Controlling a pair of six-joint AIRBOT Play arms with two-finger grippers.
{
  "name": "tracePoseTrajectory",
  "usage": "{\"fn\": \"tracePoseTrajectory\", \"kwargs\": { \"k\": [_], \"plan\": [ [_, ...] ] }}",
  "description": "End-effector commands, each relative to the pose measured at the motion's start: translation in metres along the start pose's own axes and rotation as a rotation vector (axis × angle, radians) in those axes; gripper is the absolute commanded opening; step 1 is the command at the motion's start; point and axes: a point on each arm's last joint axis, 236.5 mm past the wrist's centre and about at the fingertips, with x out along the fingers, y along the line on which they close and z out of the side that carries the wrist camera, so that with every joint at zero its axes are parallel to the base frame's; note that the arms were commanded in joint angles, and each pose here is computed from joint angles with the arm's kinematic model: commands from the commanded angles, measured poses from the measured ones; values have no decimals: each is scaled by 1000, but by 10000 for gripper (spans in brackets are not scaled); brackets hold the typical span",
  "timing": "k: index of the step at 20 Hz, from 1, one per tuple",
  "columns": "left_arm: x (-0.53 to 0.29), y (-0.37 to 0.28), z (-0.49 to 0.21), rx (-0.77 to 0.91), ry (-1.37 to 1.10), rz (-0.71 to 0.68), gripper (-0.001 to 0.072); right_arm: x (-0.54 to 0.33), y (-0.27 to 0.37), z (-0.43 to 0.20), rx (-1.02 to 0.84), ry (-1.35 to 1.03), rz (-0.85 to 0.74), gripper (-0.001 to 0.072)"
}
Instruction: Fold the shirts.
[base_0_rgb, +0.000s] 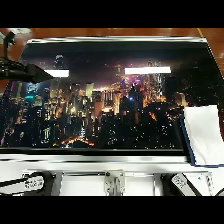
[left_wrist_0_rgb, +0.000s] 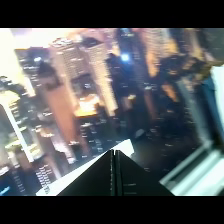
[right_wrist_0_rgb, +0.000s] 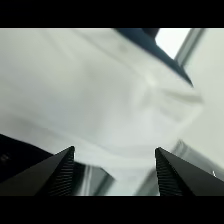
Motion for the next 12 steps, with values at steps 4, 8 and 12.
{"fn": "tracePoseTrajectory", "kwargs": {
  "k": [4,8,12],
  "plan": [
    [42,55,-63,158,349,654,283,-53,185,10,-503,-198,271,685],
    [65,30,-75,214,385,671,708,-10,218,-70,-653,136,235,695],
    [62,32,-79,198,402,675,708,-7,233,-95,-732,194,234,693]
  ]
}}
